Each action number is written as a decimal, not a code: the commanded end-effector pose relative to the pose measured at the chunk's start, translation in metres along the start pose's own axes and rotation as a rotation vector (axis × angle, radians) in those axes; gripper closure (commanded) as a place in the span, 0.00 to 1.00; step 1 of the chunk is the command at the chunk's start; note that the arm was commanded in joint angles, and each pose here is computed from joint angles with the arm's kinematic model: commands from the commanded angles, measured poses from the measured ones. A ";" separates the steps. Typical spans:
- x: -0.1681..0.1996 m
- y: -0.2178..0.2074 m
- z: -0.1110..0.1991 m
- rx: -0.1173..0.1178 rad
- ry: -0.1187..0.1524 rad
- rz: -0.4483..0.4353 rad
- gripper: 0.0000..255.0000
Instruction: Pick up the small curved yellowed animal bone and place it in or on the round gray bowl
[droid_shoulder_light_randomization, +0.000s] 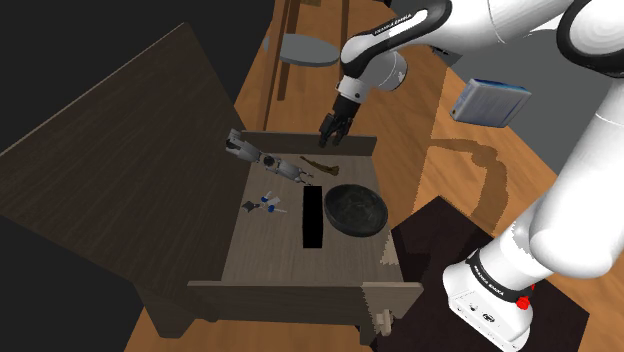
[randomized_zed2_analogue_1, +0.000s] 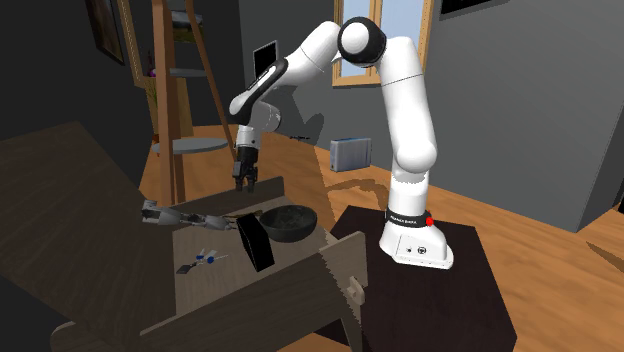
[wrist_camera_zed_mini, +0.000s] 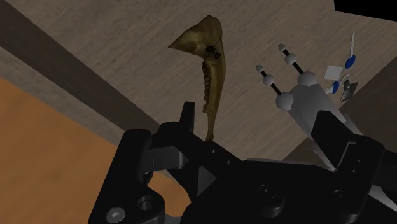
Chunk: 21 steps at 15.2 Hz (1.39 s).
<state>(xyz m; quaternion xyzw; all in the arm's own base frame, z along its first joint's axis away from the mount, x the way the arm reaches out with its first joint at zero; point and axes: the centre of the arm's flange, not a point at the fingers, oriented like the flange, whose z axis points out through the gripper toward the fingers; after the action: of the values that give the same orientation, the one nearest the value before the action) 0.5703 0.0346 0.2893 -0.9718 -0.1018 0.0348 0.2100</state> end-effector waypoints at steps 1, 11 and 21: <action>0.008 0.006 0.049 -0.031 0.008 0.004 0.00; 0.010 0.006 0.060 -0.032 0.008 0.004 1.00; 0.008 0.004 0.053 -0.031 0.008 0.004 1.00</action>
<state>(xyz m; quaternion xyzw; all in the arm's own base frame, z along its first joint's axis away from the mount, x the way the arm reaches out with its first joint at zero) 0.5814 0.0532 0.2872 -0.9745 -0.1004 -0.0035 0.2008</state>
